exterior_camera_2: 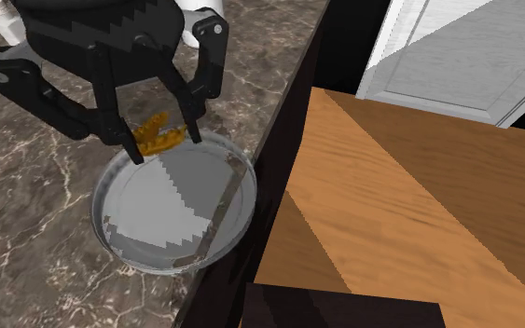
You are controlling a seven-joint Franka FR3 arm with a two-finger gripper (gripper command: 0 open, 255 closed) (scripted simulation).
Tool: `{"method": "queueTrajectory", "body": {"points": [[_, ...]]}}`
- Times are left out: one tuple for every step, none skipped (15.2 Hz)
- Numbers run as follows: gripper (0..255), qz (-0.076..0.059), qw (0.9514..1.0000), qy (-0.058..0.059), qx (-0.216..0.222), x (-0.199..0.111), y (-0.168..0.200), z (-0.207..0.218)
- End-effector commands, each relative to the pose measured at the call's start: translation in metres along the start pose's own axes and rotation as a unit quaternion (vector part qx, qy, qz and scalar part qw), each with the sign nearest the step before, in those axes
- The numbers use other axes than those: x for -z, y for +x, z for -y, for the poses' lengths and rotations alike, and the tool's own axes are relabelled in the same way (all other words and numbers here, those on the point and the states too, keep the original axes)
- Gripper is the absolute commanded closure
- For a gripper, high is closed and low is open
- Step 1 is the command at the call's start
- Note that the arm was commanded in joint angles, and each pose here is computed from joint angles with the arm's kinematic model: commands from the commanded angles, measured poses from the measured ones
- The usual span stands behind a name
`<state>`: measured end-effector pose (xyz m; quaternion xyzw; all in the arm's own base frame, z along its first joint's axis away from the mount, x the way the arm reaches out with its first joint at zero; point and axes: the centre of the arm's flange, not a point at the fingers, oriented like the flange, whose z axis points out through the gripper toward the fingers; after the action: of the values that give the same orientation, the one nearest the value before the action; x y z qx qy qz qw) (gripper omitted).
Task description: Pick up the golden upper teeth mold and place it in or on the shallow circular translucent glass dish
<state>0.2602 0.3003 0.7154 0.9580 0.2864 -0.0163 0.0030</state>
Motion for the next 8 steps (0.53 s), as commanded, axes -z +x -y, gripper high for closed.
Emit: {"method": "queueTrajectory", "body": {"points": [[255, 0.000, 1.0000, 0.000, 0.000, -0.006, -0.003, 0.002], [255, 0.000, 1.0000, 0.000, 0.000, -0.012, -0.003, 0.002], [255, 0.000, 1.0000, 0.000, 0.000, -0.017, -0.003, 0.002], [255, 0.000, 1.0000, 0.000, 0.000, -0.022, -0.002, 0.002], [255, 0.000, 1.0000, 0.000, 0.000, -0.028, -0.002, 0.002], [255, 0.000, 1.0000, 0.000, 0.000, -0.033, -0.002, 0.002], [255, 0.000, 1.0000, 0.000, 0.000, -0.038, -0.002, 0.002], [255, 0.000, 1.0000, 0.000, 0.000, -0.043, -0.002, 0.002]]}}
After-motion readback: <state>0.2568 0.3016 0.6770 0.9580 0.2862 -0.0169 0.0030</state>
